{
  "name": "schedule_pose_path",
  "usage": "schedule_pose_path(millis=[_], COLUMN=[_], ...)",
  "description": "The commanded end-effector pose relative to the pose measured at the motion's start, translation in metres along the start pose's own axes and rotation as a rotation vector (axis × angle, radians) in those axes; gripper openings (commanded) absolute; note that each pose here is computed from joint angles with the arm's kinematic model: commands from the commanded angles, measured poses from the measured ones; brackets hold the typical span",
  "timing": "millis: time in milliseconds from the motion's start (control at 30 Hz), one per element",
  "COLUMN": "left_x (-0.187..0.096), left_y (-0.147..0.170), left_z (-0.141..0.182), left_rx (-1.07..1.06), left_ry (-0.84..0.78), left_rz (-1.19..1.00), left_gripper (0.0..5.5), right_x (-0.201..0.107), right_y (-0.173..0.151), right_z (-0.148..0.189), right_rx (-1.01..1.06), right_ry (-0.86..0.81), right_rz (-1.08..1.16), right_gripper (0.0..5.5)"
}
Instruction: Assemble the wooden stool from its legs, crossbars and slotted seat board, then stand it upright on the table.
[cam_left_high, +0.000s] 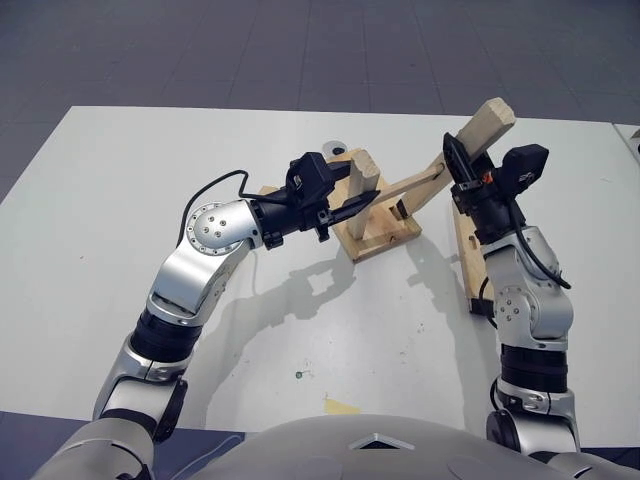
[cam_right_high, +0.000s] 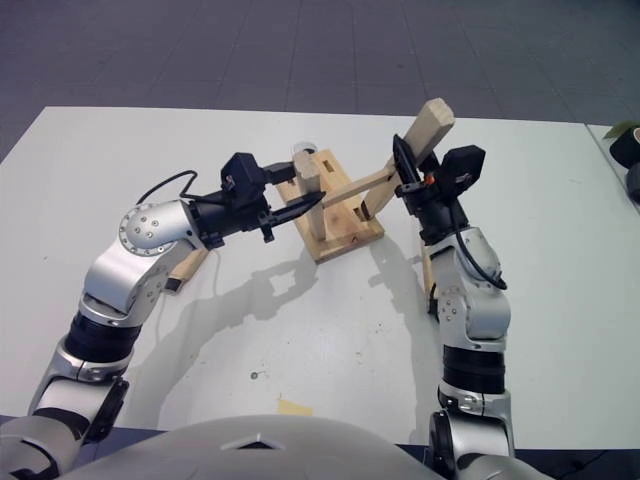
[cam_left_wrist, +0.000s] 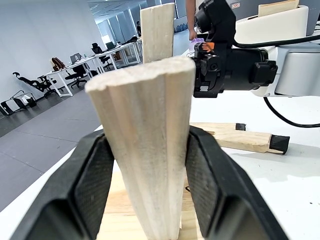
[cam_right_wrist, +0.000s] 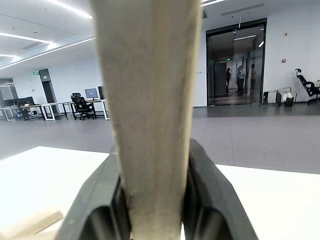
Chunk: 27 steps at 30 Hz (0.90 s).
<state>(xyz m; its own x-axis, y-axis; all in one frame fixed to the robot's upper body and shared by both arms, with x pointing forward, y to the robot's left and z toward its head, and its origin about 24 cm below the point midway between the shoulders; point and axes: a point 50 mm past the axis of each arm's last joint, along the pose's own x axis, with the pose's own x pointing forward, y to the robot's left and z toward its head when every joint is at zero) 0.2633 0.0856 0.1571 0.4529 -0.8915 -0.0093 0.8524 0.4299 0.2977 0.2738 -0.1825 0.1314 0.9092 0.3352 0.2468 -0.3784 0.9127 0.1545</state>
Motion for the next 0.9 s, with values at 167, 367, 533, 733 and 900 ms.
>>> schedule_pose_path(millis=[167, 367, 533, 733, 900], left_x=[0.001, 0.001, 0.001, 0.002, -0.013], left_y=[-0.005, -0.003, -0.002, -0.002, 0.022], left_z=[-0.026, -0.025, -0.026, -0.025, -0.008], left_rx=[-0.012, -0.001, 0.006, 0.014, 0.015], left_ry=[0.15, 0.15, 0.151, 0.151, 0.098], left_rz=[-0.022, -0.01, -0.002, -0.002, 0.122], left_gripper=[2.04, 2.04, 2.04, 2.04, 2.04], right_x=[0.004, 0.01, 0.025, -0.014, 0.005], right_y=[0.015, 0.004, 0.002, 0.012, 0.016], right_z=[-0.027, -0.02, -0.014, -0.086, -0.069], right_rx=[0.26, 0.208, 0.182, 0.195, 0.164], right_ry=[0.214, 0.356, 0.43, 0.733, 0.554], right_rz=[0.112, 0.14, 0.116, -0.002, -0.015], right_gripper=[1.01, 1.02, 1.02, 1.02, 1.02])
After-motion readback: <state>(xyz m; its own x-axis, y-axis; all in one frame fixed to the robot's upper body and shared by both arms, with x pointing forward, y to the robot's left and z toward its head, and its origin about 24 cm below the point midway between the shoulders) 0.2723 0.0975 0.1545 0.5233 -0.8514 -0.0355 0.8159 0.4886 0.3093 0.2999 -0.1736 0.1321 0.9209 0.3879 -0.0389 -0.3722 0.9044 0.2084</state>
